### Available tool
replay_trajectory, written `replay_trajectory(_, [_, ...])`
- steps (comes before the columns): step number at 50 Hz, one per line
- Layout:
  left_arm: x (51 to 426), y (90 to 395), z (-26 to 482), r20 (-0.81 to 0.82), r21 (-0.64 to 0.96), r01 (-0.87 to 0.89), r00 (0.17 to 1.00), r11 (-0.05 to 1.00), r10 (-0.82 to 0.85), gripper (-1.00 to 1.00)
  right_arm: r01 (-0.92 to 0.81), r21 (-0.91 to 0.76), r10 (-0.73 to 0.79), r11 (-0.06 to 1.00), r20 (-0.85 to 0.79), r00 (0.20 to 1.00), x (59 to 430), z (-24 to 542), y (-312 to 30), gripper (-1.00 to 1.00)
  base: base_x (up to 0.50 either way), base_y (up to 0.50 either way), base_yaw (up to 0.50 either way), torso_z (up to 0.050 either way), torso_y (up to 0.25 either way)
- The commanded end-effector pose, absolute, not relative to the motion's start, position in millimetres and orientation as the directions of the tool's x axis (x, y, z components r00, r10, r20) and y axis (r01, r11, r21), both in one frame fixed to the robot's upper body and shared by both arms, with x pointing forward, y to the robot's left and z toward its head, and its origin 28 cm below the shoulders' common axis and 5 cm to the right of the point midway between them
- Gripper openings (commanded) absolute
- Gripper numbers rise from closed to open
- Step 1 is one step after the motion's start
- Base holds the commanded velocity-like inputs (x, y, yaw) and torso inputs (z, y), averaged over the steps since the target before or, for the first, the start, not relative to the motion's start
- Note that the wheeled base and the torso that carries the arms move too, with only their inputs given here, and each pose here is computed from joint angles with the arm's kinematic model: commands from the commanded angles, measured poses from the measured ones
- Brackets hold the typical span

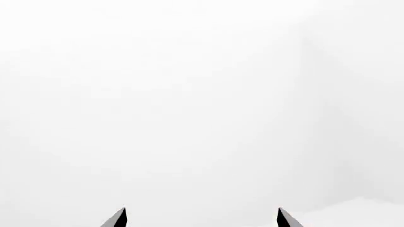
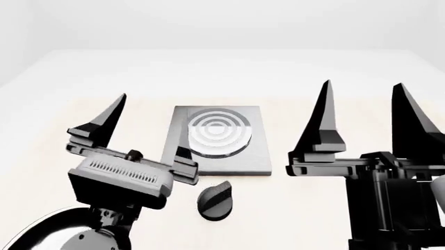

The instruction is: Turn on the stove and put the moka pot on it.

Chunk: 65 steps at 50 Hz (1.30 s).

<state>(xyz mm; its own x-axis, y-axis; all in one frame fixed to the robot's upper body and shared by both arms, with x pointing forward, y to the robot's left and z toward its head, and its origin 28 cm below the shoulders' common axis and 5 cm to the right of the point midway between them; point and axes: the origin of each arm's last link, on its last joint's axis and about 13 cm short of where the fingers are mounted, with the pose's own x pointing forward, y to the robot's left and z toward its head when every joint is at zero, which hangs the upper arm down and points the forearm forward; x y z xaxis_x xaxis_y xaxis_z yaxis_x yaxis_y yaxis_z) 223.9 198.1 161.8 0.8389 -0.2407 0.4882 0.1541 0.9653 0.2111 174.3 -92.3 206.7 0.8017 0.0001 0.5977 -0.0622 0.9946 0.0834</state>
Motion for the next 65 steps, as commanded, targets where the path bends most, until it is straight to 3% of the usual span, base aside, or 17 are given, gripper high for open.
replay_trajectory(1, [194.5,207.8,187.8,0.663,0.270,-0.017,0.728,0.963,-0.173,1.00,-0.035,0.072,-0.013,0.997,0.577,0.817,180.6,204.0,-97.9,1.00,0.00,0.00,0.00,0.000,0.000])
replay_trajectory(29, [171.3,214.5,202.0,0.712,0.274,-0.084,0.688,0.958,-0.143,1.00,0.070,0.038,-0.079,0.997,0.336,0.938,211.8,167.0,-128.6,1.00,0.00,0.00,0.00,0.000,0.000])
replay_trajectory(65, [164.4,215.8,203.9,0.717,0.261,-0.092,0.685,0.961,-0.129,1.00,0.158,0.016,-0.159,0.987,0.123,0.980,236.7,80.4,-145.8,1.00,0.00,0.00,0.00,0.000,0.000])
